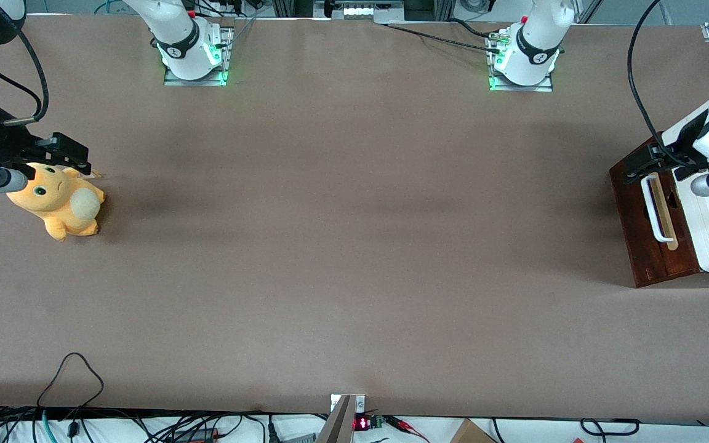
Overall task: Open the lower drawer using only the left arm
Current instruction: 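Move the left gripper toward the white handle of the lower wooden drawer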
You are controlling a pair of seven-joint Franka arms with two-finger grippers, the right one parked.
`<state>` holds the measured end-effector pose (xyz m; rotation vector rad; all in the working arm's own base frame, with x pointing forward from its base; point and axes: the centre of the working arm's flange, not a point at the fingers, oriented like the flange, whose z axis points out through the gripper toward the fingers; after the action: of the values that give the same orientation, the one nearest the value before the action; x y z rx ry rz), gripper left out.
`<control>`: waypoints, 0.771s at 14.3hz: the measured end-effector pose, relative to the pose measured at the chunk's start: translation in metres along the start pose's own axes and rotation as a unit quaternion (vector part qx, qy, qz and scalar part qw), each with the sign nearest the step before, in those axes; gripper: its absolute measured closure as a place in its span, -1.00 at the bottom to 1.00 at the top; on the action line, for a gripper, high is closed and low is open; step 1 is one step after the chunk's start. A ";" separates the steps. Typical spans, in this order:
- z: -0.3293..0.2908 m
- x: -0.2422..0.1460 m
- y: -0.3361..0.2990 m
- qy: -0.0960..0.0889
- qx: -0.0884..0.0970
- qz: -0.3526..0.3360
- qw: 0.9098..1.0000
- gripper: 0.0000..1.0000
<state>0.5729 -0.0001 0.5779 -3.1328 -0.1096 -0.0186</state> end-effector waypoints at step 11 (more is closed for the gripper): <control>-0.013 -0.005 0.006 -0.016 0.001 0.007 1.000 -1.00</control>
<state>0.5679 -0.0067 0.5907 -3.1325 -0.0886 0.0319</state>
